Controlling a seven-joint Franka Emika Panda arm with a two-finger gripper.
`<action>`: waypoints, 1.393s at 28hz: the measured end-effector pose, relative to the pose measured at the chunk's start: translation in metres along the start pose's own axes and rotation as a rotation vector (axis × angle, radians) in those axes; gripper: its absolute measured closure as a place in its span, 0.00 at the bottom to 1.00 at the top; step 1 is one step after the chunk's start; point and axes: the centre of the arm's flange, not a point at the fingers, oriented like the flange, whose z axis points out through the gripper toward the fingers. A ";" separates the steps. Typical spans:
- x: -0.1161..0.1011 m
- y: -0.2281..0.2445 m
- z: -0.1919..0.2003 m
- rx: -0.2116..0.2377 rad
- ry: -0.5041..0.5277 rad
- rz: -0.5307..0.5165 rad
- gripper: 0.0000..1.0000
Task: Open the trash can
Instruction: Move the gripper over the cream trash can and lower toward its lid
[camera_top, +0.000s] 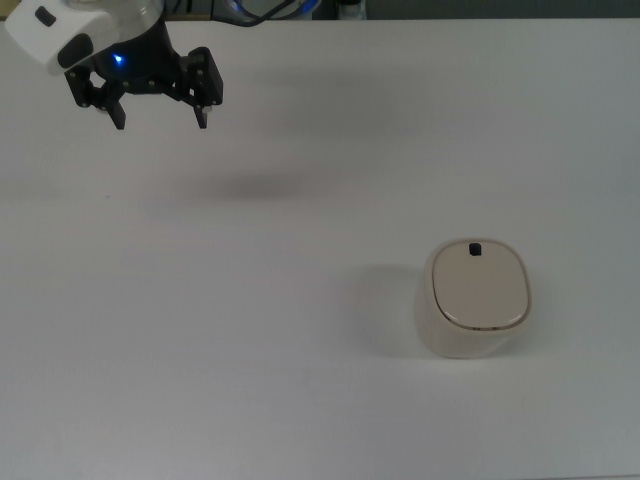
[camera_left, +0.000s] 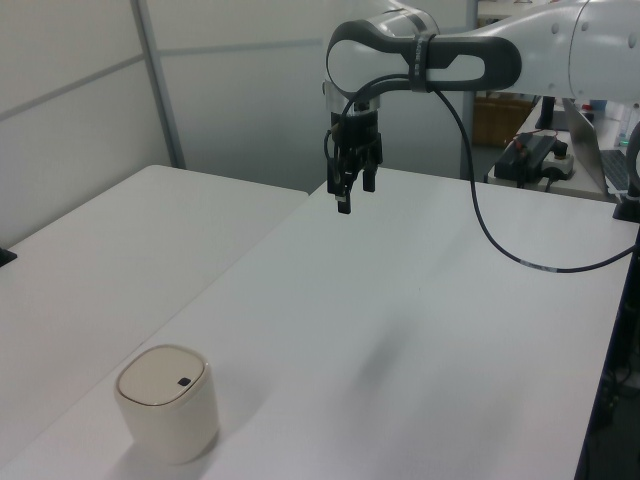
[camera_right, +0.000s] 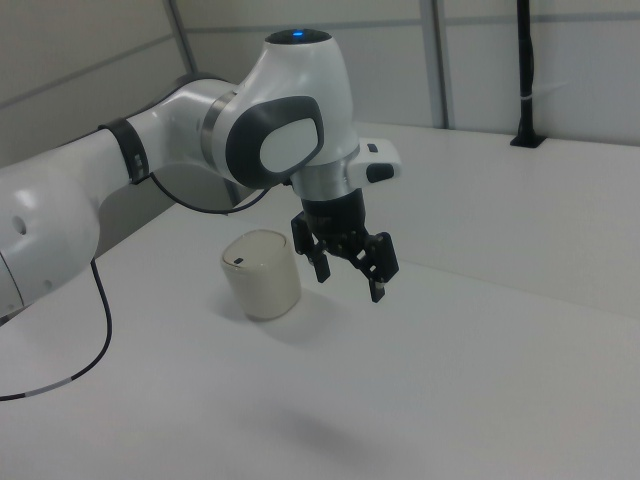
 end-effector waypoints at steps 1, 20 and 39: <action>0.000 0.000 -0.001 0.000 0.001 0.000 0.00; 0.016 -0.113 -0.002 0.078 0.054 0.075 0.00; 0.052 -0.255 0.043 0.133 0.252 0.093 0.26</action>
